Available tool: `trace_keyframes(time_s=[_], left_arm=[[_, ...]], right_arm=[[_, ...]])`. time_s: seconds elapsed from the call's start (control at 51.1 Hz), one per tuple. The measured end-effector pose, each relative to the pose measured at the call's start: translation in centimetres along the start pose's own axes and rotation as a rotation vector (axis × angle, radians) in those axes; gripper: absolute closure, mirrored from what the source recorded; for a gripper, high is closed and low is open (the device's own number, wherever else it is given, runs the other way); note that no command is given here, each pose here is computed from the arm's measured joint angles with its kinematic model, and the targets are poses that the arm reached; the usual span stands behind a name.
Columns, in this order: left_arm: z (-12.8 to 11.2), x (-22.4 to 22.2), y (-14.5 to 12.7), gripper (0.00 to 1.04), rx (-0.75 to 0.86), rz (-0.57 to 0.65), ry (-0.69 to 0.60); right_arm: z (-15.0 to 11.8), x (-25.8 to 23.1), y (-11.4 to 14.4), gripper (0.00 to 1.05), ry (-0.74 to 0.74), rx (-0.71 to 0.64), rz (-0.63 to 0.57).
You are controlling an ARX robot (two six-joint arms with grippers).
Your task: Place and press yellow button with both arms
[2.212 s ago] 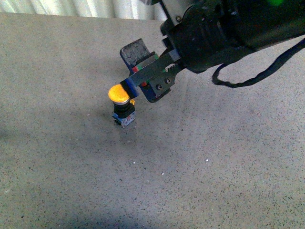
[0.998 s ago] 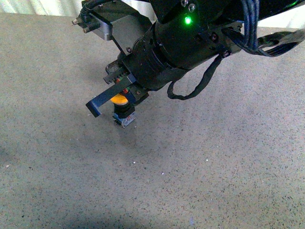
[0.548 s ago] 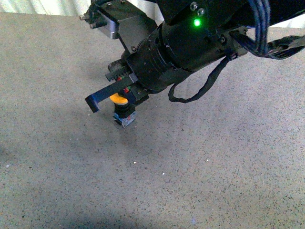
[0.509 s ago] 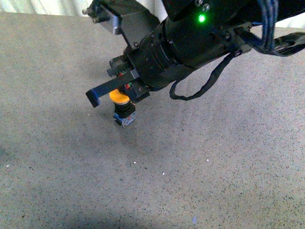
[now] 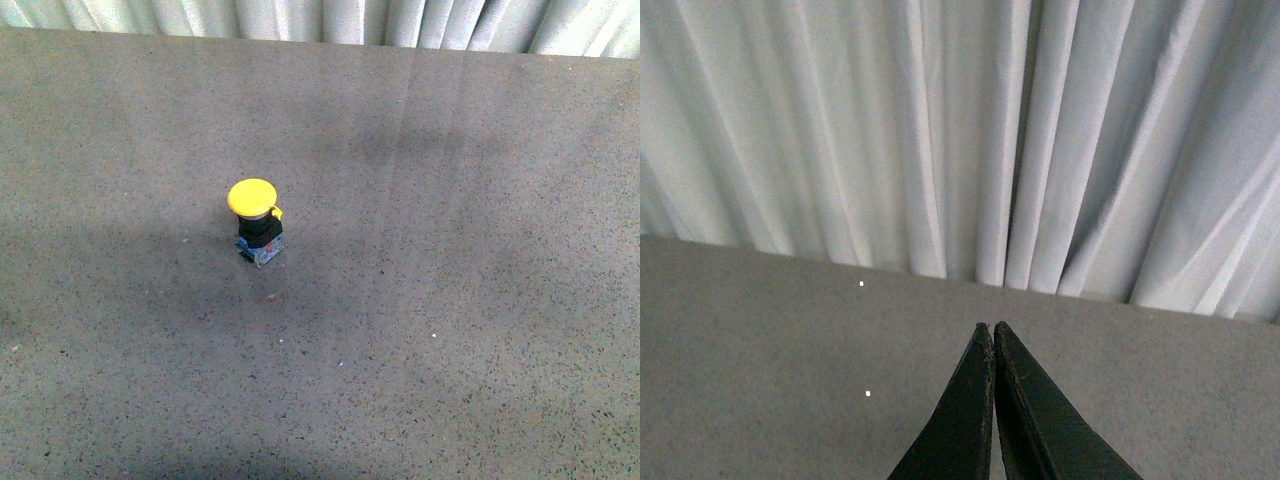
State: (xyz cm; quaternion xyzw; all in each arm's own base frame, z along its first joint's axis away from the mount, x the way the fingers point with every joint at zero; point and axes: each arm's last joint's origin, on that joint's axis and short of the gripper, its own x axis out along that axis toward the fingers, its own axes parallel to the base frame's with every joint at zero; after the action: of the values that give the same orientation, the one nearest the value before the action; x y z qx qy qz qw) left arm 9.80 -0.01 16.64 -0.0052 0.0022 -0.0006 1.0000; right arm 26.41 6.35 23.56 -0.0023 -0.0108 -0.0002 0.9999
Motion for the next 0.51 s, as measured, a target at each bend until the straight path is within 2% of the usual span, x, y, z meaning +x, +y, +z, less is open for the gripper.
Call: trace_keyframes(time_s=[0.157, 0.509], left_arm=[[0.0, 0.0, 0.0, 1.03, 0.000, 0.000, 0.000], [0.0, 0.0, 0.0, 1.03, 0.000, 0.000, 0.000]], right_arm=[[-2.8, -3.6, -2.3, 1.03, 0.037, -0.008, 0.003], [-4.7, -7.9, -4.5, 1.03, 0.032, -0.006, 0.002]])
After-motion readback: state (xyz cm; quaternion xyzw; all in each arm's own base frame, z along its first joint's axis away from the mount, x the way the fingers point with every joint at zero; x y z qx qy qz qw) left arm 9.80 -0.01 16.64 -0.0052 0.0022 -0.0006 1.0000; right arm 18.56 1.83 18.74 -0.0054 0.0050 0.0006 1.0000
